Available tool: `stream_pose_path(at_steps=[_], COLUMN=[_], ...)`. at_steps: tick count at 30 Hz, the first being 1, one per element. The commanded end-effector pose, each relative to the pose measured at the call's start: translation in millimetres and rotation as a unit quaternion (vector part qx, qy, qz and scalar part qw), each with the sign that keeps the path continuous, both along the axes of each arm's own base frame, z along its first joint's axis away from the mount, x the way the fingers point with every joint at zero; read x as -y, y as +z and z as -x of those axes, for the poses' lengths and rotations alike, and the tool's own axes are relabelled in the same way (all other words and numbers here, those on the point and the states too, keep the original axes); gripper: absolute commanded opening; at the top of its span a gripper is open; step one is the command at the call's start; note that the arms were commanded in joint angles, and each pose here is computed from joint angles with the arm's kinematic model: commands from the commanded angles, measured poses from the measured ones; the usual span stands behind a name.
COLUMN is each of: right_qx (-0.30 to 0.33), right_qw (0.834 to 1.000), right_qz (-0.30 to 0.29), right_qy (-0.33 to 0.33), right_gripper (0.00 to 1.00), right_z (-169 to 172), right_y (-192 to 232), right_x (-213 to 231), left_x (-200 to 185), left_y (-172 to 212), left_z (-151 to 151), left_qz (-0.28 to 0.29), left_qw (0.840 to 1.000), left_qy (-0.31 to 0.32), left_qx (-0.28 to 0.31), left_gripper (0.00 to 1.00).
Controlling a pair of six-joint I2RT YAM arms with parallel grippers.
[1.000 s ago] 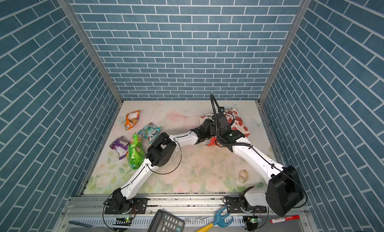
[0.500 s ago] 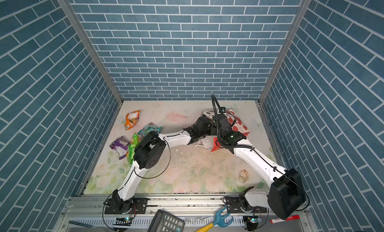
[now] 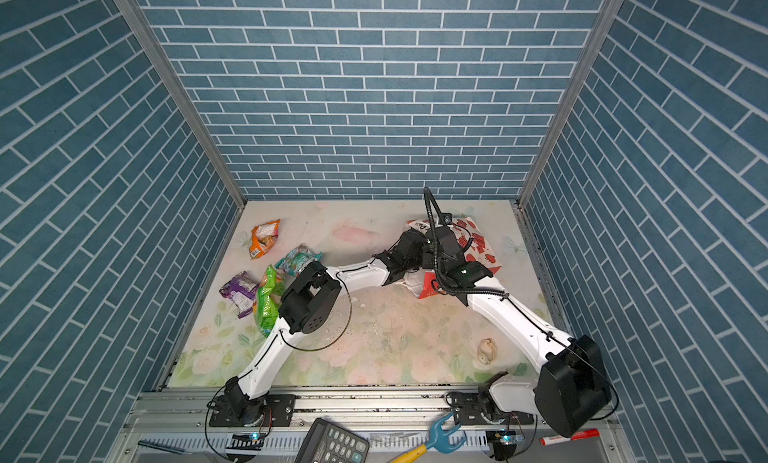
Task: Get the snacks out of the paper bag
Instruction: 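Push the left gripper deeper beside the orange Fox's packet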
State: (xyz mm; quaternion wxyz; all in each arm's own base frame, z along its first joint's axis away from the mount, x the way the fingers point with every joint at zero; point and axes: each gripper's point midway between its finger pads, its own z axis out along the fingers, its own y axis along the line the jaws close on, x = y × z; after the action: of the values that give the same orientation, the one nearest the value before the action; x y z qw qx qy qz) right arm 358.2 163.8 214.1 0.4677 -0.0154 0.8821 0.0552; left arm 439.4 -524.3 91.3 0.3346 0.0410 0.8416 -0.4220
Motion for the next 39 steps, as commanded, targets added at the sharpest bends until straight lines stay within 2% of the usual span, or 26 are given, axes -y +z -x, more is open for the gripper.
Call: stream_pose_path(at_steps=[1,7,11,13,15,19,23,26,29,33,39], right_qx=[-0.04,-0.044,-0.043,-0.042,-0.04,-0.041,-0.04,-0.037,-0.033,-0.034,-0.04], right_qw=[0.999,0.999,0.999,0.999,0.999,0.999,0.999,0.999,0.999,0.999,0.999], right_qz=[-0.001,-0.003,-0.007,-0.007,-0.007,-0.008,-0.011,-0.008,-0.009,-0.005,0.01], right_qy=[0.011,0.023,0.026,0.026,0.024,0.022,0.021,0.017,0.014,0.008,0.003], right_gripper=[0.0,0.0,0.0,0.0,0.0,0.0,0.0,0.0,0.0,0.0,0.0], right_z=[5.9,0.2,-3.1,-3.4,-3.0,-1.7,-0.7,-0.2,0.7,2.0,4.0], right_y=[-22.9,-29.7,-29.8,-29.4,-30.0,-31.3,-30.2,-27.2,-23.8,-23.9,-25.2], right_x=[-5.7,-13.6,-16.7,-16.4,-15.3,-13.8,-12.4,-8.6,-5.5,-0.7,7.2], left_x=[12.8,38.2,60.4,69.0,77.5,88.9,90.3,85.4,79.2,68.1,47.7], left_y=[-9.4,-33.8,-31.6,-33.6,-39.9,-45.2,-42.7,-37.6,-38.1,-35.3,-17.4], left_z=[0.7,15.1,39.0,47.5,51.6,57.3,57.7,52.5,46.5,37.6,30.1], left_qz=[-0.019,-0.057,-0.081,-0.08,-0.051,-0.019,-0.004,0.007,0.017,0.03,0.056], left_qw=[1.0,0.998,0.996,0.995,0.997,0.997,0.997,0.998,0.998,0.998,0.998], left_qy=[0.001,-0.012,-0.039,-0.049,-0.057,-0.071,-0.074,-0.066,-0.059,-0.05,-0.038], left_qx=[0.002,-0.004,0.029,0.033,0.014,0.0,-0.004,-0.004,-0.015,-0.023,-0.012], left_gripper=[0.85,0.79,0.78,0.78,0.77,0.58,0.34,0.26,0.12,0.05,0.05])
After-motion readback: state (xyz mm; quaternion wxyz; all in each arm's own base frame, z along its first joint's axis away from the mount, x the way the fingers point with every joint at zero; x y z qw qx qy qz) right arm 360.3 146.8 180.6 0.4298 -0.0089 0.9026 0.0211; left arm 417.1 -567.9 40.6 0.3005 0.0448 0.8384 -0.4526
